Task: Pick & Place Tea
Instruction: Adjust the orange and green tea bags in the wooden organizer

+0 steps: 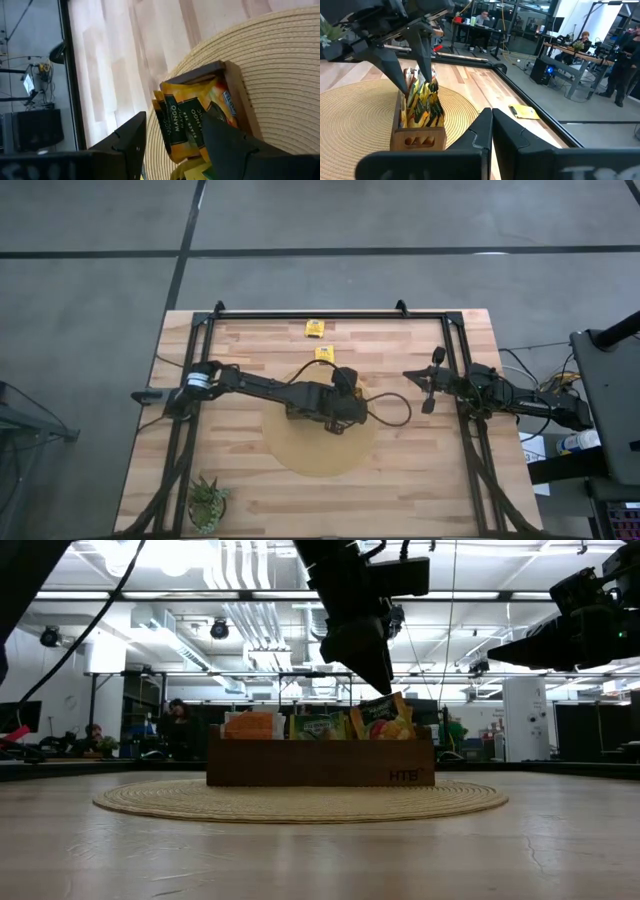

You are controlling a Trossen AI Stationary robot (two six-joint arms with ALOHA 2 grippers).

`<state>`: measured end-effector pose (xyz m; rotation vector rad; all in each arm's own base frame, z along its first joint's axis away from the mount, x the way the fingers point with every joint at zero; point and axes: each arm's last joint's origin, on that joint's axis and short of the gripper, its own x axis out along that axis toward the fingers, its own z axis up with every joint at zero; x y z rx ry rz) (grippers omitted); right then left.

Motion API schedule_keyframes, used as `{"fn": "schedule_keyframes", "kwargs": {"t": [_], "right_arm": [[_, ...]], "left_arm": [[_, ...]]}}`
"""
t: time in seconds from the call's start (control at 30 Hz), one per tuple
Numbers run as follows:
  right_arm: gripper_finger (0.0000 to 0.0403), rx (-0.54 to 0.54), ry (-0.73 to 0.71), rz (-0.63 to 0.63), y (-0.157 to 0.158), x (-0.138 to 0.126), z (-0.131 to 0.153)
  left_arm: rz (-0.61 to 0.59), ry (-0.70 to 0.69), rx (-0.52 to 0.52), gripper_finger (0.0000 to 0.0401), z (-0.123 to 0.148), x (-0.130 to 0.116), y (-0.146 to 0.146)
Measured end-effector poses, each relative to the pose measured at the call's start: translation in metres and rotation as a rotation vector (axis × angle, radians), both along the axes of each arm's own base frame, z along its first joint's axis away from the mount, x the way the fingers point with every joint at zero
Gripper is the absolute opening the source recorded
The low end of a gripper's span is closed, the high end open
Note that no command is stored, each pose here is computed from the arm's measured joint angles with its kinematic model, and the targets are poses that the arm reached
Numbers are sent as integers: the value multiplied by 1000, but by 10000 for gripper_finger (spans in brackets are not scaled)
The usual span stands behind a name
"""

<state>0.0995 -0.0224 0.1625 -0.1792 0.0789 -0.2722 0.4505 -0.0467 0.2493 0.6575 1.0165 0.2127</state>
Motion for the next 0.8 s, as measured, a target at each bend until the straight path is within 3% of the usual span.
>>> {"fn": "schedule_keyframes", "kwargs": {"t": [0.8], "right_arm": [[9, 0, 0, 0, 0, 0, 0]], "left_arm": [[-19, -47, -14, 183, 0, 6, 1]]}}
